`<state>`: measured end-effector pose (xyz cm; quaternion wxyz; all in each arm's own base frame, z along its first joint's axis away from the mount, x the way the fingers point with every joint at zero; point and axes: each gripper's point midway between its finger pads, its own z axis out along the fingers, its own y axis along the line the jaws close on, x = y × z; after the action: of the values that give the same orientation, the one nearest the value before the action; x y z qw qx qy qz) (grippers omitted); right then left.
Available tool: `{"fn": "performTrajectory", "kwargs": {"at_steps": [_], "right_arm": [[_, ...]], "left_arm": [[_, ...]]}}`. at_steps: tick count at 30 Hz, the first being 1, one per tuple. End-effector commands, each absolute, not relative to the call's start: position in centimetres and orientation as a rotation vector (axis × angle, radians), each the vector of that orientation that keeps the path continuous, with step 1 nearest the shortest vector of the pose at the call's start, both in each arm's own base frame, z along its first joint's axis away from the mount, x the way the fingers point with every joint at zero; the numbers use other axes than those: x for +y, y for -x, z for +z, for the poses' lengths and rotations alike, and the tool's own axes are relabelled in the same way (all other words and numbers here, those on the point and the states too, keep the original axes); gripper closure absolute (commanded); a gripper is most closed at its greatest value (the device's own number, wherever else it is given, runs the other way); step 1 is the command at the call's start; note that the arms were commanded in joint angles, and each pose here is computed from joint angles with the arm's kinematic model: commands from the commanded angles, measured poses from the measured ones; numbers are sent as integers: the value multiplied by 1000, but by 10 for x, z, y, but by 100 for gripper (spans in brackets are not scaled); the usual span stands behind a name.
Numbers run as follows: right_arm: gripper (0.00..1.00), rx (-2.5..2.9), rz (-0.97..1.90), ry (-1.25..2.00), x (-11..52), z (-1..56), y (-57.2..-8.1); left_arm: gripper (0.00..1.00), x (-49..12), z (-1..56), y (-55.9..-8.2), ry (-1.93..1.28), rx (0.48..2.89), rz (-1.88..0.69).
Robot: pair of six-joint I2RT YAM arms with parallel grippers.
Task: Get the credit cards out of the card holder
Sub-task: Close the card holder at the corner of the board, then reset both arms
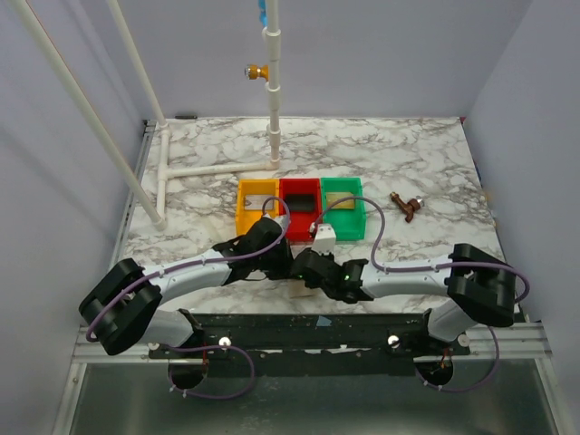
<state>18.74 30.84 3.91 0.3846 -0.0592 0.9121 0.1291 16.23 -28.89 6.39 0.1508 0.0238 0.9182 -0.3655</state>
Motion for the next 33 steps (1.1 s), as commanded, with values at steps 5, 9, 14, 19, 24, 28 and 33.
{"fn": "performTrajectory", "kwargs": {"at_steps": [5,9,14,19,24,28,33], "right_arm": [[81,2289,419,105,311,77,-194],[81,2300,421,93,309,76,-196],[80,2309,414,63,299,75,-197],[72,2309,452,44,292,83,-197],[40,2257,515,-4,282,109,-203],[5,2194,531,-21,275,137,-209],[0,2105,538,-53,264,177,-217]], "left_arm": [[100,-288,70,-163,-103,2632,-1047],[100,-289,74,-164,-113,2622,-1048],[100,-288,75,-164,-126,2618,-1044],[100,-288,80,-165,-142,2596,-1046],[89,-283,106,-175,-174,2504,-1008],[3,-271,141,-188,-196,2393,-952],[2,-246,185,-205,-150,2258,-917]]}}
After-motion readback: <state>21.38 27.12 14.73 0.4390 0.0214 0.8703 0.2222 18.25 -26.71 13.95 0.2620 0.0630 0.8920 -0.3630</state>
